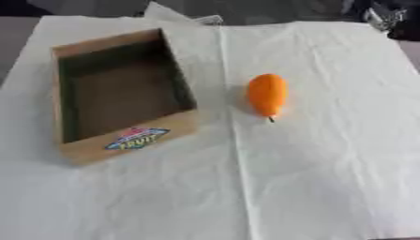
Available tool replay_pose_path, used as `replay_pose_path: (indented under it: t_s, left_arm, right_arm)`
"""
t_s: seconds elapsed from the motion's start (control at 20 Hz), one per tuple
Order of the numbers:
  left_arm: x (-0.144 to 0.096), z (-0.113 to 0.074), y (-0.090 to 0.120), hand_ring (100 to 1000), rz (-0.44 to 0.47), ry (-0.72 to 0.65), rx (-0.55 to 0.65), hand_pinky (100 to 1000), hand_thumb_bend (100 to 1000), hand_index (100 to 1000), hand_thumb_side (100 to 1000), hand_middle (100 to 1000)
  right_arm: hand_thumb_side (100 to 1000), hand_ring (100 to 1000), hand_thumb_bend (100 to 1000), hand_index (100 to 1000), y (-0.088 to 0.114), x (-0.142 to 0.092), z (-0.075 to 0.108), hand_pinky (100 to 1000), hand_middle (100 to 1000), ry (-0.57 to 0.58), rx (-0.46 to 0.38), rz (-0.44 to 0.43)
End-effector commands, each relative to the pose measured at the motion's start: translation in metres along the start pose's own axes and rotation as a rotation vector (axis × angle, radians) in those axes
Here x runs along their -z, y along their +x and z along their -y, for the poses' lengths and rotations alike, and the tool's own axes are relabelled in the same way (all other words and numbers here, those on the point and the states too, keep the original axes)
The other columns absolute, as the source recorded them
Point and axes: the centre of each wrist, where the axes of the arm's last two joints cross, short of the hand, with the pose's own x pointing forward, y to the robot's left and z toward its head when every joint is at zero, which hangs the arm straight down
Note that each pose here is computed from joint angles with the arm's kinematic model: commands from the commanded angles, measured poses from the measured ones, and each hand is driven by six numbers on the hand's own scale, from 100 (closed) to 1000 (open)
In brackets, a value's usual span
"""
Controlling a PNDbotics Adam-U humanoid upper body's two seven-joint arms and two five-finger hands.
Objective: Pick up objects on the table and place them in the box.
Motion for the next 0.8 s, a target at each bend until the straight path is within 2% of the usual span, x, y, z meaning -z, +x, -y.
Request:
replay_pose_path:
  t_s: [0.05,0.15,0.2,0.4,0.65,0.8]
  left_arm:
    - [0.005,-0.001,0.005,515,0.022,-0.026,0.001,410,100,704,973,632]
    - [0.005,-0.001,0.005,515,0.02,-0.028,0.0,410,100,704,973,632]
    - [0.005,-0.001,0.005,515,0.02,-0.028,-0.001,410,100,704,973,632]
    - [0.004,0.0,0.005,515,0.017,-0.032,-0.004,410,100,703,974,632]
    - [0.004,0.001,0.005,514,0.015,-0.037,-0.009,410,100,702,975,632]
    - [0.004,0.002,0.005,514,0.013,-0.039,-0.012,410,100,702,975,632]
  right_arm:
    - [1000,919,100,972,-0.012,0.003,0.008,903,839,0.083,-0.011,-0.005]
    - [995,921,100,981,-0.015,0.008,0.006,905,837,0.128,0.009,0.005]
    - [932,920,100,985,-0.017,0.01,0.004,906,830,0.144,0.023,0.011]
    - [919,926,100,992,-0.019,0.019,-0.003,910,835,0.19,0.05,0.023]
    - [904,946,100,1000,-0.02,0.026,-0.018,929,846,0.286,0.033,0.031]
    - [844,945,145,1000,-0.019,0.032,-0.025,941,857,0.336,0.021,0.046]
